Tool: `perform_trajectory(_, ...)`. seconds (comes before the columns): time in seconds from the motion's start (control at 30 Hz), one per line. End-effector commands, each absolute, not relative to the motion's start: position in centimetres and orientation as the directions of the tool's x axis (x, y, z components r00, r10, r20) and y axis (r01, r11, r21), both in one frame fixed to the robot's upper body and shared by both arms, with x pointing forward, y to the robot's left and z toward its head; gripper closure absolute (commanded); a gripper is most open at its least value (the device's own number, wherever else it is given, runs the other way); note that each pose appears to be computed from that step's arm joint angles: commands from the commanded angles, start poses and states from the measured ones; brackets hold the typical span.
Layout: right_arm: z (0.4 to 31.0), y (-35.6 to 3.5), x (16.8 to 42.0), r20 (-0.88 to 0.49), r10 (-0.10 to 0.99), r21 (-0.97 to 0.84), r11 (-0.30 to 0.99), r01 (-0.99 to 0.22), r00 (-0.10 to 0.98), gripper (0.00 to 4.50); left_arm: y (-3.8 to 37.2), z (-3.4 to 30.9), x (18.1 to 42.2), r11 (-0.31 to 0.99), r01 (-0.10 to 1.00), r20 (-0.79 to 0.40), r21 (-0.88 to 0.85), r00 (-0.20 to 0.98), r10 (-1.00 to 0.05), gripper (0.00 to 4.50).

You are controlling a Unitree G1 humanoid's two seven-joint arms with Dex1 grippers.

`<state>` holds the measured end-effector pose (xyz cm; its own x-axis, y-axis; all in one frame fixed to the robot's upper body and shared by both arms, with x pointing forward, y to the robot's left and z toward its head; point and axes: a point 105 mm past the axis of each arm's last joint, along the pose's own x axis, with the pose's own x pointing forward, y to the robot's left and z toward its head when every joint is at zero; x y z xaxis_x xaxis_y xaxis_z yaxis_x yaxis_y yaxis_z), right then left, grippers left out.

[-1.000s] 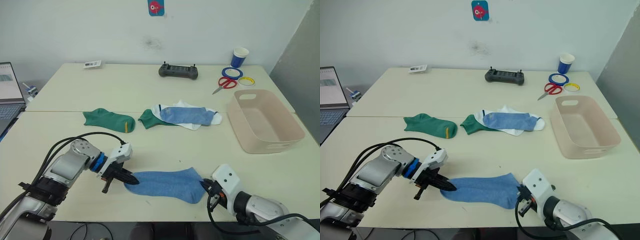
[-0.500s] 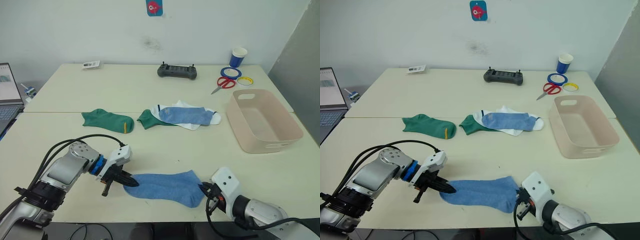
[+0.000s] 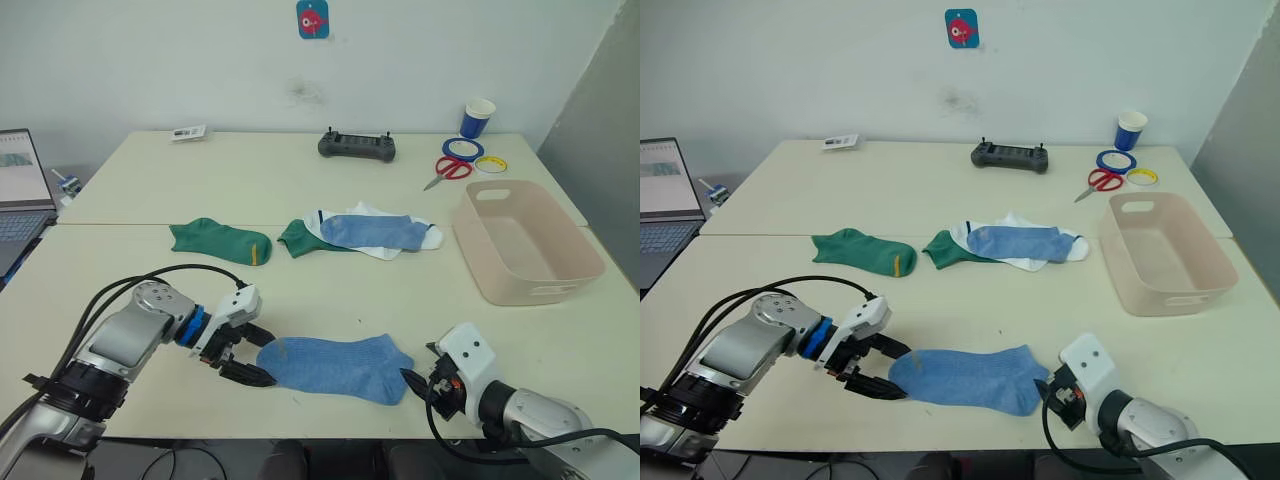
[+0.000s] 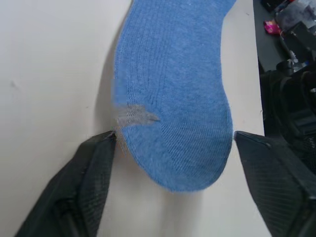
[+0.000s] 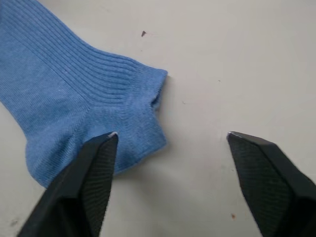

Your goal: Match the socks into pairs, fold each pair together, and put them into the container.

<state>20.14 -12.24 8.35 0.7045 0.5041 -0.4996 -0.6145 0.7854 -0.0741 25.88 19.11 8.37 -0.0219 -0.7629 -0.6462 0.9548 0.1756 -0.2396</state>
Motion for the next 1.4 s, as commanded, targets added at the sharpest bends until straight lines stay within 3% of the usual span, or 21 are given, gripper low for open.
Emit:
perform_trajectory(0.03,9.9,-12.2,20.4,-0.443,0.532,-0.102,0.769,-0.631,0.721,0.04,21.5,8.3,26.6,0.293,0.938,-0.689,-0.187,0.087,-0.719,0.00)
perform_trajectory(0.4,13.2,-12.3,21.3,-0.277,0.602,-0.139,0.746,-0.651,0.749,0.04,24.5,12.9,29.6,0.485,0.873,-0.562,-0.043,0.380,-0.734,0.00)
perform_trajectory(0.67,16.0,-12.4,22.3,-0.152,0.617,-0.172,0.753,-0.636,0.772,0.04,23.1,15.7,32.5,0.637,0.770,-0.347,-0.042,0.586,-0.732,0.00)
perform_trajectory(1.0,16.8,-12.3,23.1,-0.128,0.619,-0.214,0.746,-0.631,0.775,0.04,19.3,18.5,35.3,0.684,0.726,-0.150,-0.069,0.671,-0.727,0.00)
perform_trajectory(1.27,17.7,-11.8,24.1,-0.104,0.609,-0.263,0.746,-0.612,0.787,0.04,16.2,19.4,37.7,0.713,0.701,-0.092,-0.002,0.710,-0.699,0.00)
perform_trajectory(1.4,18.4,-11.7,24.5,-0.090,0.600,-0.272,0.753,-0.599,0.795,0.04,15.5,18.9,39.9,0.762,0.646,-0.131,0.050,0.761,-0.636,0.00)
